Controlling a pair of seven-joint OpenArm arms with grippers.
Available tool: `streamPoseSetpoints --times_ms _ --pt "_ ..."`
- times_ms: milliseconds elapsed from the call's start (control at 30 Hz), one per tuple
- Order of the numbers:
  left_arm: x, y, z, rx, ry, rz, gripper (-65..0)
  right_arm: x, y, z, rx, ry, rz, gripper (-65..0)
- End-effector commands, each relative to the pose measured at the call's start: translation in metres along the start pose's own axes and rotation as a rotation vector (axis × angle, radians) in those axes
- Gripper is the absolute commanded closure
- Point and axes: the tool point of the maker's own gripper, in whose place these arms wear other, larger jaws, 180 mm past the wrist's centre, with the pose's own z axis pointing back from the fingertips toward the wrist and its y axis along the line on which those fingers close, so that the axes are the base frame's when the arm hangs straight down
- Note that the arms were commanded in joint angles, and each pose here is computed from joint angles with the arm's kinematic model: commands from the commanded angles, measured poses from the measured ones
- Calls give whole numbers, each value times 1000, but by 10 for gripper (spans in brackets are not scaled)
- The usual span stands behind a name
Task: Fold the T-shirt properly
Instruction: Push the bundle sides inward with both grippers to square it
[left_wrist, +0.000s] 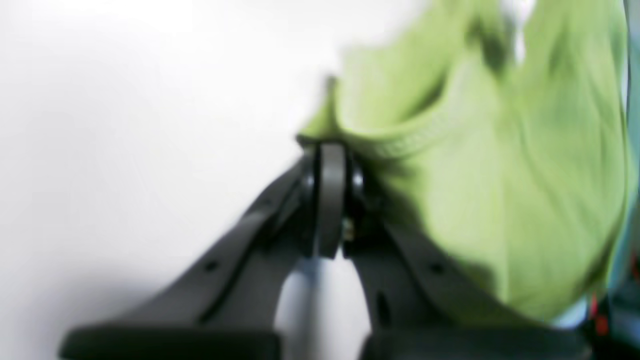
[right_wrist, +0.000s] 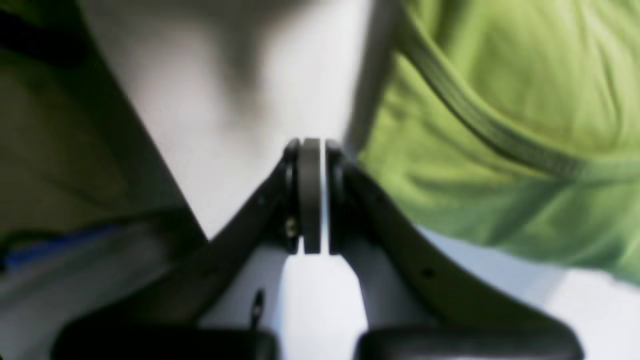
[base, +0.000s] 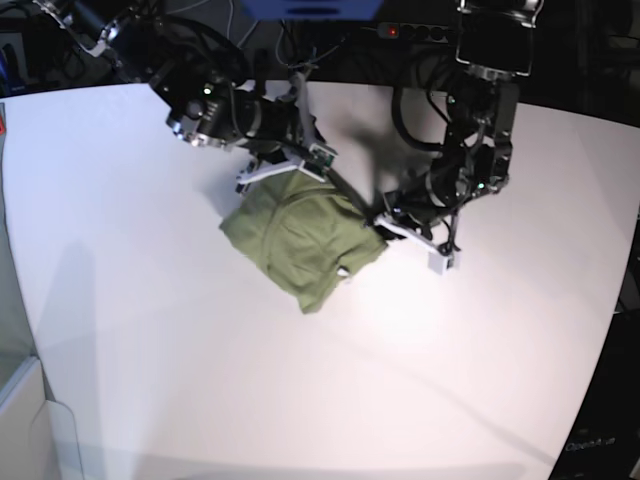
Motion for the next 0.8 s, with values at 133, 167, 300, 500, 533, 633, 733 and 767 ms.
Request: streamPoseSetpoints --times_ms 133,167,300,500,533,633,733,767 --pt "28 -16 -6 -17 -98 10 -15 -4 2 4 0 -3 -4 0" --pt "31 -18 -5 -21 -107 7 -15 -13 0 6 -4 18 1 0" --pt "50 -24 7 -41 -205 -15 -15 -27 -3 10 -9 52 13 0" --pt "27 -30 31 -71 -134 -77 -15 -40 -29 19 -68 85 21 0" --pt "18 -29 32 -69 -96 -80 -15 -42 -38 22 -91 88 15 0" --pt "-4 -18 34 -45 -46 -74 -15 -49 -65 32 -158 100 -2 0" --pt "-13 -4 29 -16 -58 -50 -15 -60 -88 44 -212 129 0 0" --pt "-15 1 25 -3 -52 -41 -15 -63 -94 48 -226 139 6 0"
